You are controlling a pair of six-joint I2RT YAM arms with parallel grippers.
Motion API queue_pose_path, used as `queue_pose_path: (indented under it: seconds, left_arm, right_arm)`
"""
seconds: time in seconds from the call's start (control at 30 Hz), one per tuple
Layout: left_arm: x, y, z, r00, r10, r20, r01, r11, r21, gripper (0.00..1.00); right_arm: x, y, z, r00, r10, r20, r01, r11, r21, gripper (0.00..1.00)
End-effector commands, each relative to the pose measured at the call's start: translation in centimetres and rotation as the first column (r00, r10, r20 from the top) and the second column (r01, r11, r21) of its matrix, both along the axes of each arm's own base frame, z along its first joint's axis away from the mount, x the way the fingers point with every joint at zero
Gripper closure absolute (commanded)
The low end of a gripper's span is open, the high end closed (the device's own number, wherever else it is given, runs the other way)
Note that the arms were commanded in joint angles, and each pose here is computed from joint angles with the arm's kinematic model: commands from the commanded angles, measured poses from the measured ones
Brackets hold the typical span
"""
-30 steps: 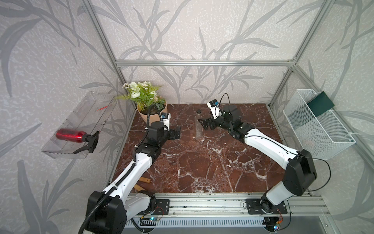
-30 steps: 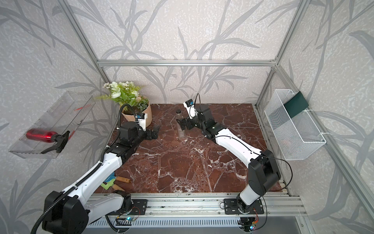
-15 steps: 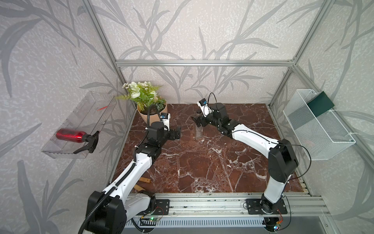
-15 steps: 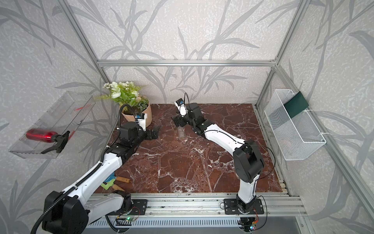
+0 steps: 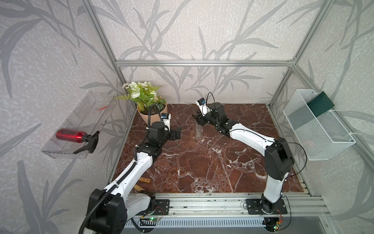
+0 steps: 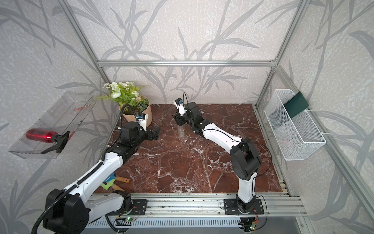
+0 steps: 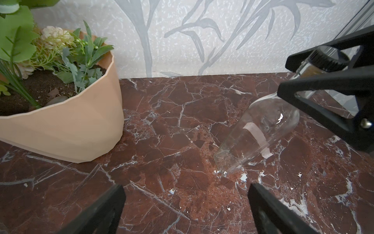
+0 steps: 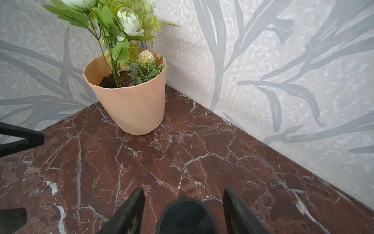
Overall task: Remove the label from the bottle
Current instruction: Move the bottle to the center of the board.
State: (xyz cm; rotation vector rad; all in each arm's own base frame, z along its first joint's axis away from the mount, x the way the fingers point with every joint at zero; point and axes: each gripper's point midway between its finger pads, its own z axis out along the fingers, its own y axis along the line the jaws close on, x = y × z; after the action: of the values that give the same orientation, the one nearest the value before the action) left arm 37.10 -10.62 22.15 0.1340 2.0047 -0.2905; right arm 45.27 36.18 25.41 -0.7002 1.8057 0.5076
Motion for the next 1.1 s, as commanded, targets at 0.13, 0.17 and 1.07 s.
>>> queue_pose_path:
  seconds: [0.13, 0.17, 1.07]
  left_arm:
    - [0.1, -0.4, 0.5, 1.0, -0.019, 0.016, 0.019, 1.0, 0.006, 0.02]
    - [0.1, -0.3, 0.5, 1.0, -0.019, 0.018, 0.019, 1.0, 0.005, 0.02]
    - [1.4, -1.6, 1.8, 0.998, -0.041, 0.04, 0.043, 0.998, -0.039, 0.02]
  right_arm:
    - [0.3, 0.4, 1.4, 1.0, 0.003, 0.026, -0.004, 0.999, 0.04, 0.56]
    - [0.3, 0.5, 1.5, 1.0, 0.006, 0.027, -0.007, 0.999, 0.043, 0.57]
    - [-2.2, -1.7, 5.9, 0.999, -0.016, 0.036, 0.014, 0.998, 0.063, 1.0]
